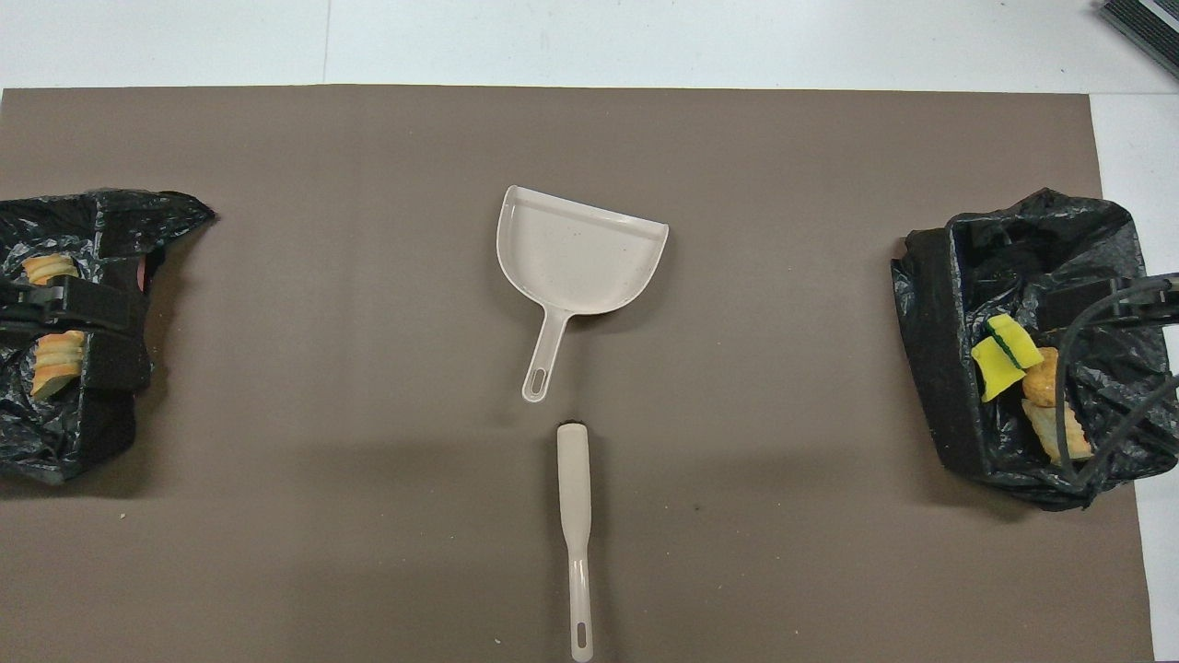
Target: Sweep and dump trash in bin
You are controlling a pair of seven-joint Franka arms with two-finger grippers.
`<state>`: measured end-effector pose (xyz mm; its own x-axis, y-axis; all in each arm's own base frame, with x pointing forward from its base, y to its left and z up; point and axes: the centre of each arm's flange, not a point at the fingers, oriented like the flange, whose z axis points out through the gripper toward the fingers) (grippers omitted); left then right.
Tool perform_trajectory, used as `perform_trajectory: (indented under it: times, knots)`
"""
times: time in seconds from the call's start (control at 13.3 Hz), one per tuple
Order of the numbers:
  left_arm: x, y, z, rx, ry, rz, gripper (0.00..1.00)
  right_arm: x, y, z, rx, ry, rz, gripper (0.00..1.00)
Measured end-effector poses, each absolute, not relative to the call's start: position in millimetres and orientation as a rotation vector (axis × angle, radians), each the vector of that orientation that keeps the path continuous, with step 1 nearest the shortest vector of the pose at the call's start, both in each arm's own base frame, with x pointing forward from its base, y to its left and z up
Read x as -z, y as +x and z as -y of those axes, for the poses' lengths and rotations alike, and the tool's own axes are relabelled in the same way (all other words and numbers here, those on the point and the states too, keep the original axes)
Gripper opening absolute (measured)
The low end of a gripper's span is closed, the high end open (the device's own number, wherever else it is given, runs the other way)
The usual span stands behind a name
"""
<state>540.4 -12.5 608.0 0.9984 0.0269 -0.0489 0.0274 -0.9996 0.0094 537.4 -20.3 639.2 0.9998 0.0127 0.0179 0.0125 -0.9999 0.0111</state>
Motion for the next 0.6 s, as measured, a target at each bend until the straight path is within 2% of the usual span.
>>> perform_trajectory:
  times: [0.6]
  knots:
    - [-605.0,540.7,12.7,0.081,3.129,0.05,1.0,-639.2,537.4,20.3,-0.028,3.13,-0.02,1.0]
